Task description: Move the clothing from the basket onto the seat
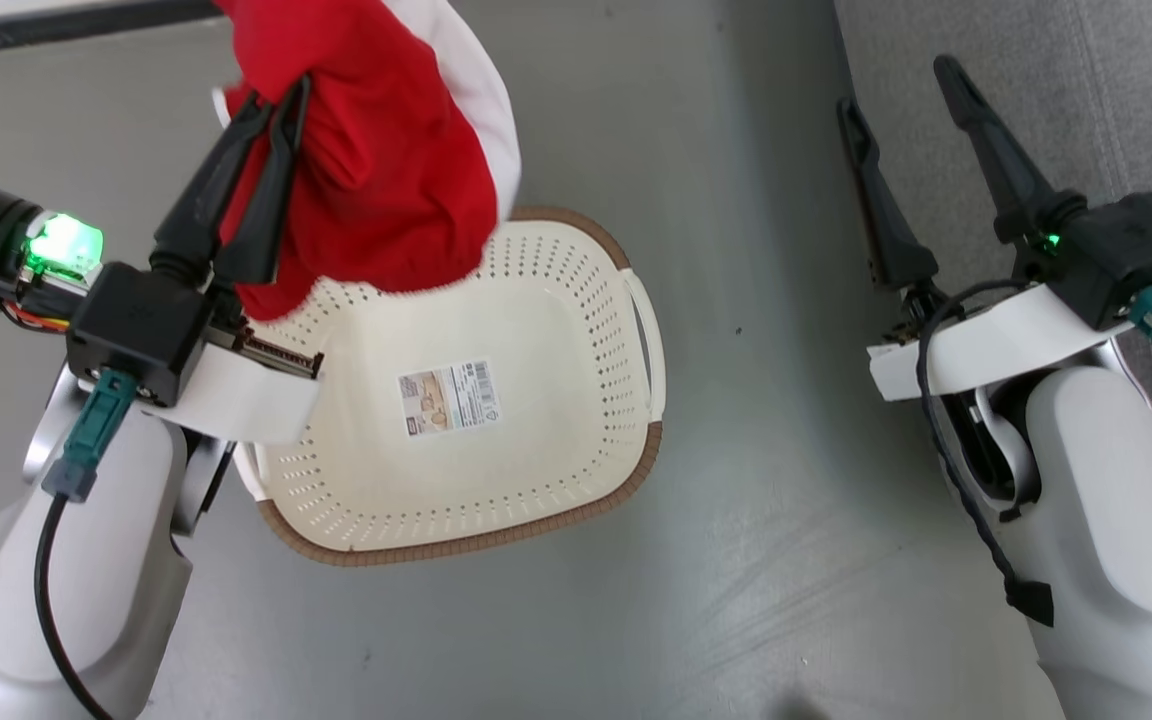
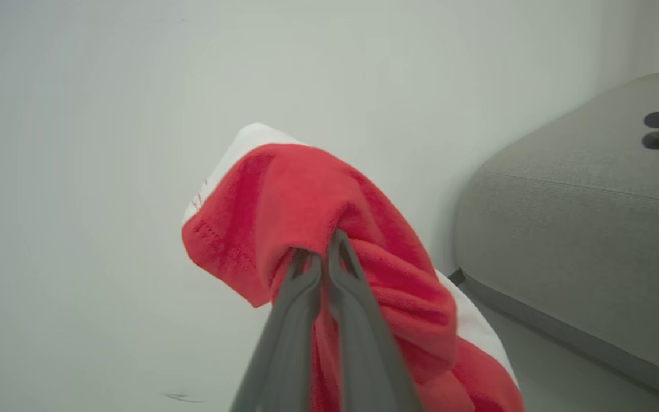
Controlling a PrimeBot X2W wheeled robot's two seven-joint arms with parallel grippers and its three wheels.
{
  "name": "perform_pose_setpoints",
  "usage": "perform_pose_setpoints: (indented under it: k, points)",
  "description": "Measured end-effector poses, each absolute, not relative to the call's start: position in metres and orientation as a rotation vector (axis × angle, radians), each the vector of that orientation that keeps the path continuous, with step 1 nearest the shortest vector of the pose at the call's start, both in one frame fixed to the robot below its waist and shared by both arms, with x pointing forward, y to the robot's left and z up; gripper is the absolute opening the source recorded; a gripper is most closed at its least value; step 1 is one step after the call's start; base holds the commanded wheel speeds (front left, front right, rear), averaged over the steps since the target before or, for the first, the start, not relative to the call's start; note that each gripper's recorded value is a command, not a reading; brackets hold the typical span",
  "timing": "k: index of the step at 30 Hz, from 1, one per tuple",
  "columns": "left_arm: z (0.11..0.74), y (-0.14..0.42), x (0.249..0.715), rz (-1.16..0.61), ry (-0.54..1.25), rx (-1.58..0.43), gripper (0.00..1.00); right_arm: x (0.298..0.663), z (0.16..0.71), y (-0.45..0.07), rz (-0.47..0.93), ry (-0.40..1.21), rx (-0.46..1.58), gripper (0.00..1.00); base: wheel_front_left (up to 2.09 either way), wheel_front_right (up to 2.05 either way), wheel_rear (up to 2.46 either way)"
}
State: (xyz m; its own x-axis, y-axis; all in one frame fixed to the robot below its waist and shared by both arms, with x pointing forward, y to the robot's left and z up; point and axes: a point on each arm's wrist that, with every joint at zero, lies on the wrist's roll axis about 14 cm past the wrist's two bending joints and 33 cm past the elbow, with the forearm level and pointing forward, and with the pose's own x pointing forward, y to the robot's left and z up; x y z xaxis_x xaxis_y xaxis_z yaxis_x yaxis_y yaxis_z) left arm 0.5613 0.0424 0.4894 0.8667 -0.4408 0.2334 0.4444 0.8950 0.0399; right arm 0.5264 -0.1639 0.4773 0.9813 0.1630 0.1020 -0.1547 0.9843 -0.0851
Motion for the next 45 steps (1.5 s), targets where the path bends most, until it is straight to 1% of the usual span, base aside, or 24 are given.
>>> perform_pose_setpoints:
  k: [12, 22, 31, 39, 45]
  points:
    - [0.556, 0.038, 0.522, -0.538, -0.372, 0.026, 0.0, 0.504, 0.498, -0.131, 0.295, -0.128, -0.112, 1.0, 0.0, 0.0, 0.0]
    - [0.581, 0.031, 0.493, -0.578, -0.402, 0.034, 0.0, 0.483, 0.511, -0.093, 0.411, -0.132, -0.021, 1.0, 0.0, 0.0, 0.0]
    - [0.603, 0.029, 0.465, -0.596, -0.429, 0.048, 0.0, 0.448, 0.519, -0.05, 0.56, -0.111, 0.076, 1.0, 0.0, 0.0, 0.0]
    - [0.62, 0.026, 0.446, -0.622, -0.465, 0.063, 0.0, 0.434, 0.534, -0.039, 0.615, -0.126, 0.107, 1.0, 0.0, 0.0, 0.0]
    - [0.637, 0.017, 0.427, -0.653, -0.5, 0.058, 0.0, 0.412, 0.534, -0.017, 0.71, -0.085, 0.153, 1.0, 0.0, 0.0, 0.0]
